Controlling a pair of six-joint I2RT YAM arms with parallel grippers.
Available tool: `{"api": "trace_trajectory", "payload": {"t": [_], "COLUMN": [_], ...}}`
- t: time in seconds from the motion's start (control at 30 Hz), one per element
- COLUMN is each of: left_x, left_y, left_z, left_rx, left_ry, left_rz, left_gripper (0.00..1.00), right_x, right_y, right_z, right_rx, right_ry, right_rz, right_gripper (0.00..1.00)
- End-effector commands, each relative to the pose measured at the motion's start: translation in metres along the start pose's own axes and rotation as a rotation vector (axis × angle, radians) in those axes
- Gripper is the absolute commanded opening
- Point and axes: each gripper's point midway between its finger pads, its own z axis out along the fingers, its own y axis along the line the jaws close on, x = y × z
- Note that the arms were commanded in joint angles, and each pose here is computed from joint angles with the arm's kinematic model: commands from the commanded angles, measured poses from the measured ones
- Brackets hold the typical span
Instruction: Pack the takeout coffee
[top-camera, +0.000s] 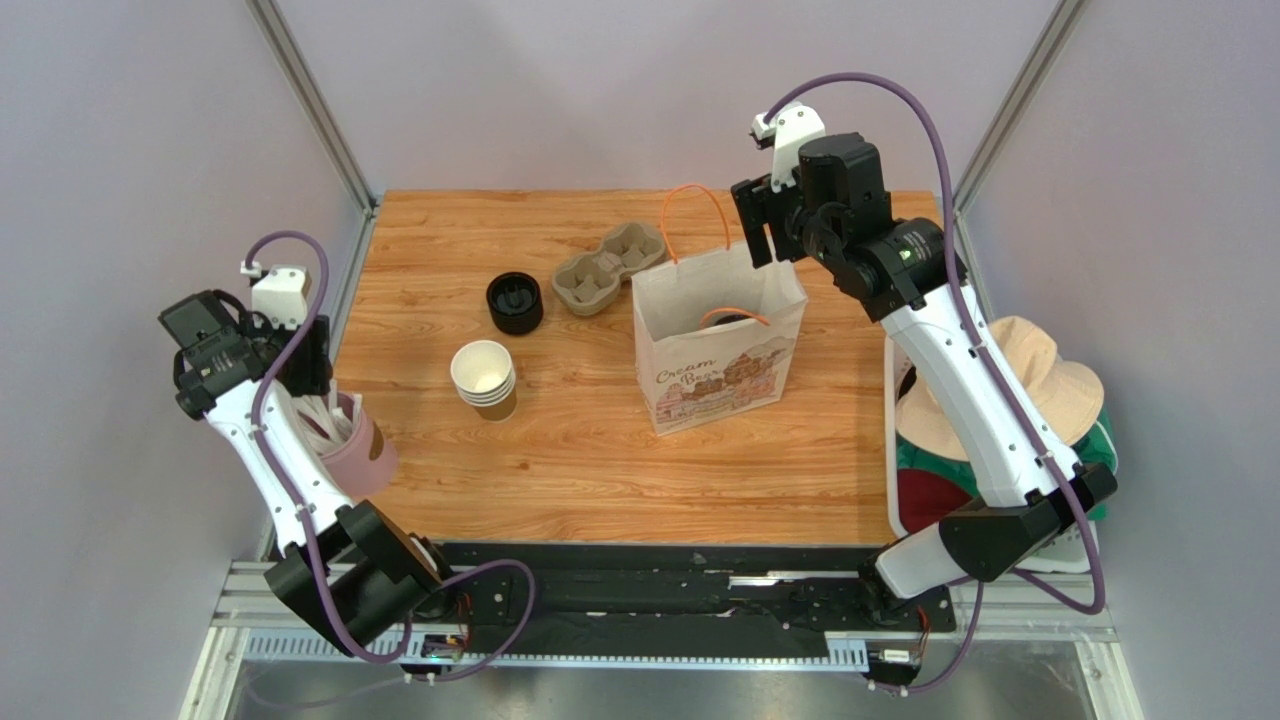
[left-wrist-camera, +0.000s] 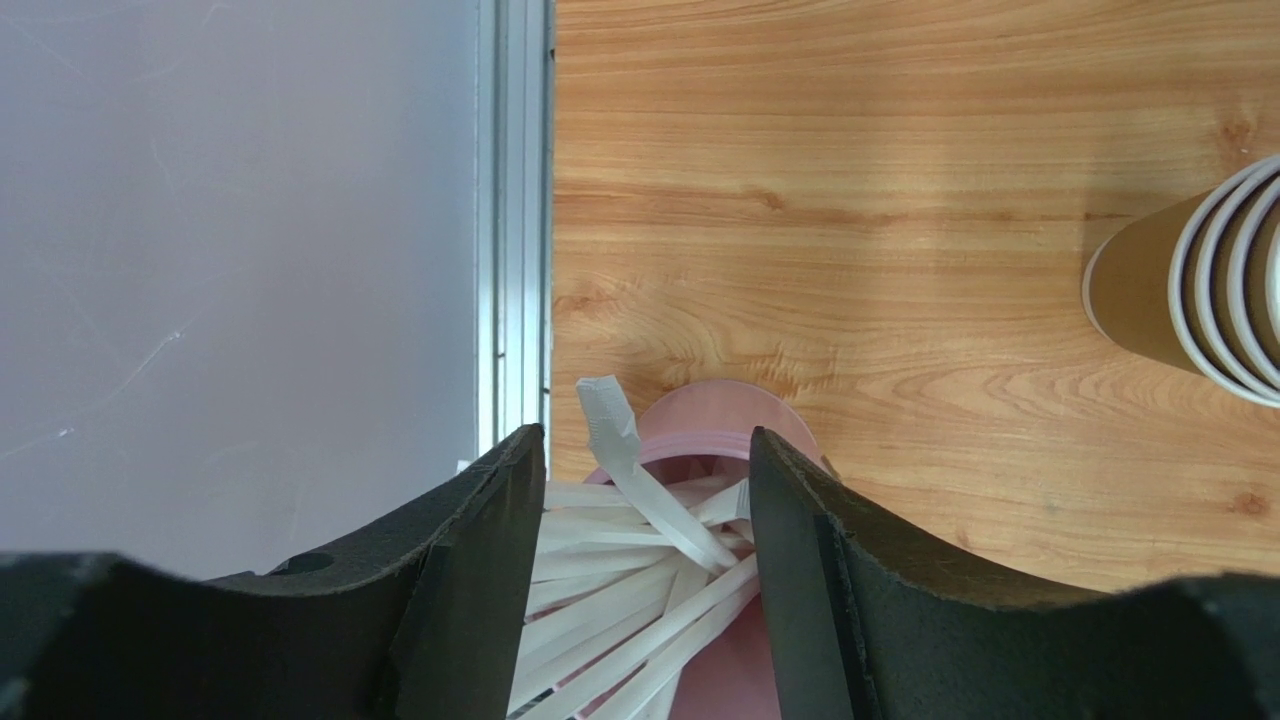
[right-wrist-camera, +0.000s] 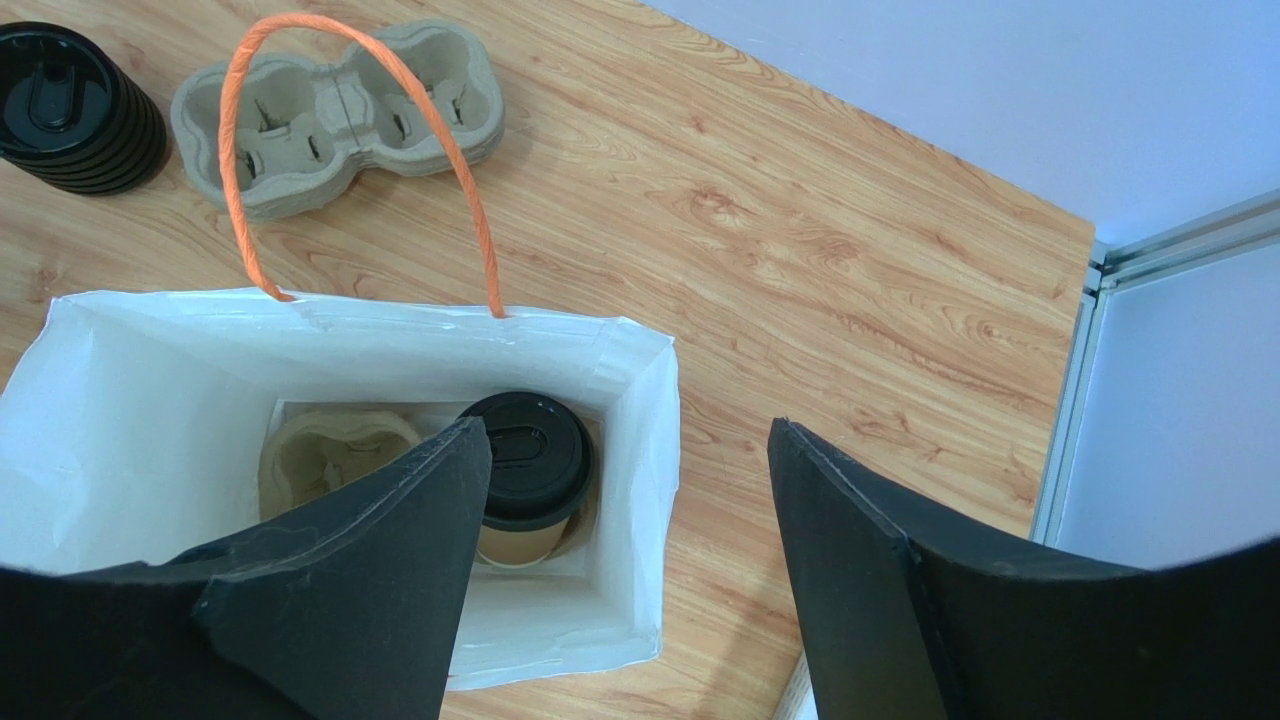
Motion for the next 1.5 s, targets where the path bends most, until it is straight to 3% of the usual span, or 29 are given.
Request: {"api": "trace_trajectory", "payload": {"t": [0.0,0.93,1.47], "left_x": [-0.001,-0.025,-0.003], "left_y": [0.0,0.011,0.006], "left_z": [0.002,-0.012,0.002], "left_rx": [0.019,-0.051,-0.022], "left_ry": [-0.017,-0.133,-0.066], "left_rz": [-0.001,-0.051,-0.084], "left_gripper": [0.6,0.65,0.5], "right_x": [-0.014,-0.01,-0.006], "right_y": [-0.007,0.0,0.001], "right_z": [-0.008,-0.004,-0.002], "right_rx": [0.022,-0.004,-0.011], "right_ry": [-0.053,-0.042,-0.034], "right_rz": [0.006,0.015,0.013], "right_gripper": [0.73,0.72,0.72]}}
